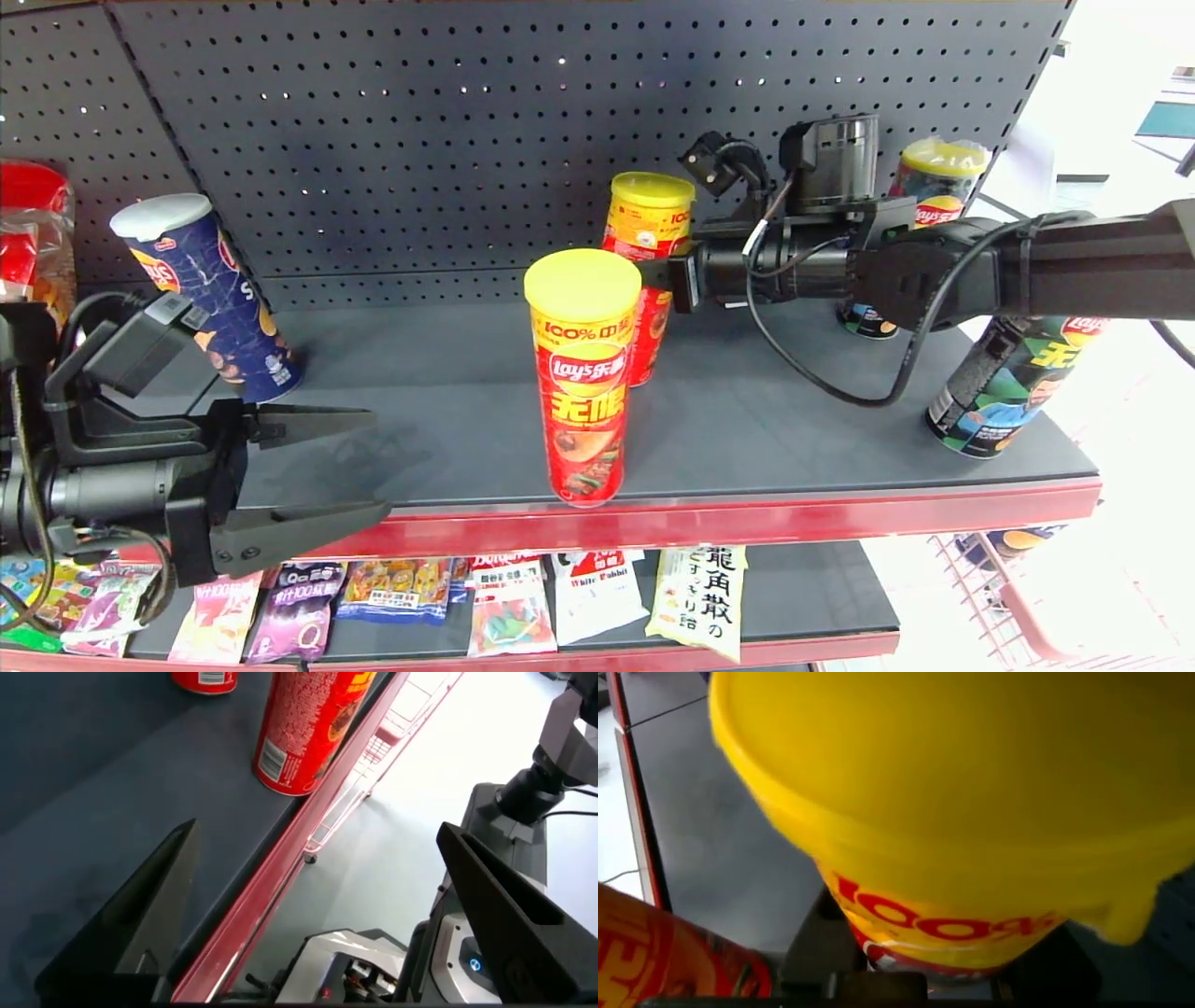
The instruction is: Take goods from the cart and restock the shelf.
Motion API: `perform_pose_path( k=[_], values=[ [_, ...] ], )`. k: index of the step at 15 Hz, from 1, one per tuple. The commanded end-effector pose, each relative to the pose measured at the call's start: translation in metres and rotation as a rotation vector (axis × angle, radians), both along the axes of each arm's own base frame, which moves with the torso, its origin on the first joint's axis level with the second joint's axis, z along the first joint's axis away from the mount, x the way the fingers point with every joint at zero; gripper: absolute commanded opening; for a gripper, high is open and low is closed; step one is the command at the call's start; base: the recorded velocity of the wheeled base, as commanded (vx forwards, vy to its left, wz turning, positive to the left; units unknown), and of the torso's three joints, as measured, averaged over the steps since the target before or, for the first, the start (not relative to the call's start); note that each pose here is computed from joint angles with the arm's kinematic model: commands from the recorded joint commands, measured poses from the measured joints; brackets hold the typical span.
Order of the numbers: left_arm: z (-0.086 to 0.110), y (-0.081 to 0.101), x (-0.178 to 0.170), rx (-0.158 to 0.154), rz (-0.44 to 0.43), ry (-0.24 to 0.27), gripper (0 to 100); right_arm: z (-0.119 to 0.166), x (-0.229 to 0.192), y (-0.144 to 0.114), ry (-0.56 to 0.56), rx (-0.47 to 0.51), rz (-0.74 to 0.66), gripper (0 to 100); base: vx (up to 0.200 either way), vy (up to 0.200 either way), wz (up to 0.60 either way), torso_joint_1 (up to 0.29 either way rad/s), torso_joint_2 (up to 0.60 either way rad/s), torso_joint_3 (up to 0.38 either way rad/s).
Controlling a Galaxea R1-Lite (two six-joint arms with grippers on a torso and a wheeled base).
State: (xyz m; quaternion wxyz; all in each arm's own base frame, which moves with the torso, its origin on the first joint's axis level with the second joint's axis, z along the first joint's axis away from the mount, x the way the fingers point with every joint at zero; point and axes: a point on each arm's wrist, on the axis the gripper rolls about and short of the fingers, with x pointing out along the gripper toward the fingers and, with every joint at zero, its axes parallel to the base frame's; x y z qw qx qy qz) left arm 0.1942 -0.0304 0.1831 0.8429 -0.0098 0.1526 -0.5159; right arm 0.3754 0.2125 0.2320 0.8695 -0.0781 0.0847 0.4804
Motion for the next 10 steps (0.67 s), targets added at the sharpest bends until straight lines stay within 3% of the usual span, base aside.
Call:
perform_pose_path(
  k=[1, 2, 3, 10],
  values=[
    [0.0, 0.0, 0.0, 0.0, 0.0, -0.002, 100, -0.004, 0.001, 0.004, 0.009, -0.006, 0.007, 0, 0.0, 0.0, 0.0, 0.0, 0.0, 0.0],
    [0.0, 0.0, 0.0, 0.0, 0.0, -0.002, 100, -0.005, -0.001, 0.005, 0.011, -0.008, 0.012, 0, 0.0, 0.0, 0.0, 0.0, 0.0, 0.0],
    [0.0, 0.0, 0.0, 0.0, 0.0, -0.002, 100, -0.005, -0.001, 0.007, 0.008, -0.01, 0.015, 100, 0.0, 0.0, 0.0, 0.0, 0.0, 0.0],
    [-0.003, -0.001, 0.003, 0.014, 0.009, 0.005, 100, 0.014, -0.037, -0.014, 0.011, -0.017, -0.02, 100, 0.0, 0.0, 0.0, 0.0, 0.0, 0.0]
  ],
)
